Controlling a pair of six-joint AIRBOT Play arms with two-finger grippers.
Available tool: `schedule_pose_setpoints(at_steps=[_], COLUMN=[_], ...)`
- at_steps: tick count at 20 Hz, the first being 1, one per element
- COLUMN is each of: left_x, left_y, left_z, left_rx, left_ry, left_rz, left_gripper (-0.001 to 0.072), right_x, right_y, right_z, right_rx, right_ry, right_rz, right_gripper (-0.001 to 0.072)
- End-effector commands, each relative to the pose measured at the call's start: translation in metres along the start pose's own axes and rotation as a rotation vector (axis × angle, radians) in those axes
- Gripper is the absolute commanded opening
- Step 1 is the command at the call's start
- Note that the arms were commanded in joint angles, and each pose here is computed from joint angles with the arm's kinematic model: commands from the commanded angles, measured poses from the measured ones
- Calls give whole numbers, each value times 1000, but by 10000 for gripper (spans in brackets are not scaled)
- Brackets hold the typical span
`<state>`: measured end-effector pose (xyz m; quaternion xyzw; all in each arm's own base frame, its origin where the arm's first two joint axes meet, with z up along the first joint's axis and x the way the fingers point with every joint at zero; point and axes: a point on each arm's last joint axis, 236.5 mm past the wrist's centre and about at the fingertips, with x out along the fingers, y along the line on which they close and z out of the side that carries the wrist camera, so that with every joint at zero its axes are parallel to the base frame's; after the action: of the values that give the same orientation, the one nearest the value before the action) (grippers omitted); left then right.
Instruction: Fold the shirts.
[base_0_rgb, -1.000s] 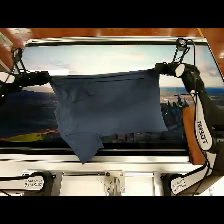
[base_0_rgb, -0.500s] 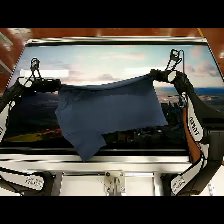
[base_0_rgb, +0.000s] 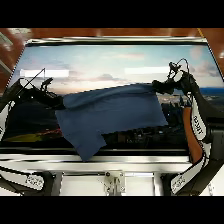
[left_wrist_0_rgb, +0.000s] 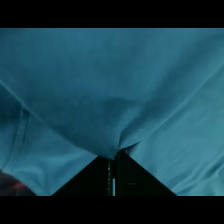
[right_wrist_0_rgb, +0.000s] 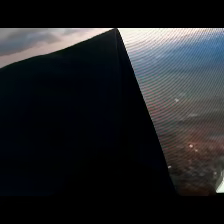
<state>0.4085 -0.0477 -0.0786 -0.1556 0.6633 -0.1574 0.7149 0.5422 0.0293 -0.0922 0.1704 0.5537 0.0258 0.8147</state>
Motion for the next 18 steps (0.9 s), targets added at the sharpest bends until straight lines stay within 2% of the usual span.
schedule_pose_setpoints(at_steps=[1,7,13,14,15,16,17,18], left_x=[-3,-17,-11,-10,-10,-11,-14,-20], left_y=[14,26,15,15,14,14,15,18], left_z=[-33,-20,-21,-21,-21,-23,-30,-38], left_rx=[-38,-82,-91,-107,-135,-158,-163,-177], left_ry=[139,86,97,98,97,107,132,159], left_rz=[51,40,20,18,17,16,13,18], left_gripper=[35,36,37,80,297,504,533,530], right_x=[5,-4,-3,-3,-3,-5,-12,-25], right_y=[-14,-13,-13,-13,-10,-7,-6,-7], right_z=[-29,25,13,9,4,-1,-5,-8], right_rx=[21,183,194,193,198,201,185,140], right_ry=[123,-82,-29,-14,7,32,55,71], right_rz=[-28,44,51,51,59,69,74,75], right_gripper=[66,66,75,170,434,565,572,572])
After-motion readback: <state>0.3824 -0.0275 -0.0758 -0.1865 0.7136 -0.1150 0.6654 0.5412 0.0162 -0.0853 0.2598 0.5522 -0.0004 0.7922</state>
